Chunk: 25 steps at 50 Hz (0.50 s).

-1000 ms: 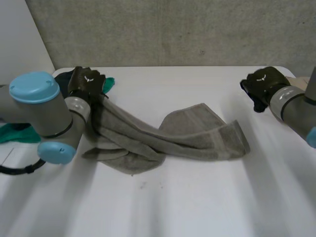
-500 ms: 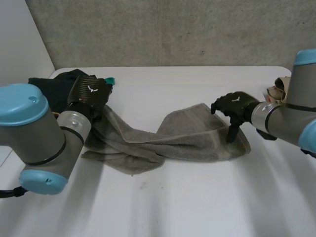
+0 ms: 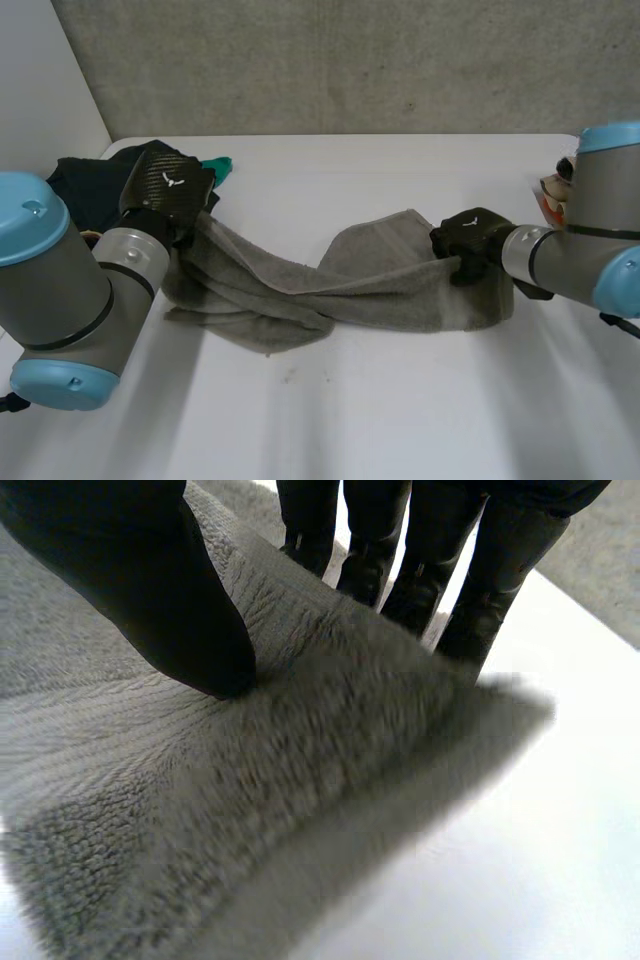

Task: Fold the laundry.

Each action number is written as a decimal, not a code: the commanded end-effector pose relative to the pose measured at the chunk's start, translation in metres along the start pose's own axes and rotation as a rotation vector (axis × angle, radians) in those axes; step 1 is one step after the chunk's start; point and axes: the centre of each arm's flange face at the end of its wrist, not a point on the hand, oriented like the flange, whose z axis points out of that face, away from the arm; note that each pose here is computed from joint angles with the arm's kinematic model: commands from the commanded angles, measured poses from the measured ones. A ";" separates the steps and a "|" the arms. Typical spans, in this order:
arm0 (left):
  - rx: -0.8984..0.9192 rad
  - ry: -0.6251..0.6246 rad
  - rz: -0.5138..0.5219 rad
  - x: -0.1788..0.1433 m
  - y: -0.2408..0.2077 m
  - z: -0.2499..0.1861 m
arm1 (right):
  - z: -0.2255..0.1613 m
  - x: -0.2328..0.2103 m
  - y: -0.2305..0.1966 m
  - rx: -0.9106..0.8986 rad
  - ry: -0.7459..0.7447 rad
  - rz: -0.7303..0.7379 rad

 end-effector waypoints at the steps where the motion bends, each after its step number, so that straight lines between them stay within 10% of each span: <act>1: -0.020 0.004 0.001 0.000 0.004 -0.001 | -0.055 -0.012 -0.012 -0.097 -0.069 -0.167; 11: -0.070 0.042 0.009 0.019 0.034 0.017 | -0.052 -0.002 0.003 -0.159 0.005 -0.248; 19: 0.148 -0.191 0.081 -0.030 0.005 0.106 | -0.020 0.072 -0.066 0.307 0.469 -0.186; 25: 0.518 -0.451 0.063 -0.082 -0.074 0.123 | -0.079 0.109 -0.152 0.768 0.716 -0.117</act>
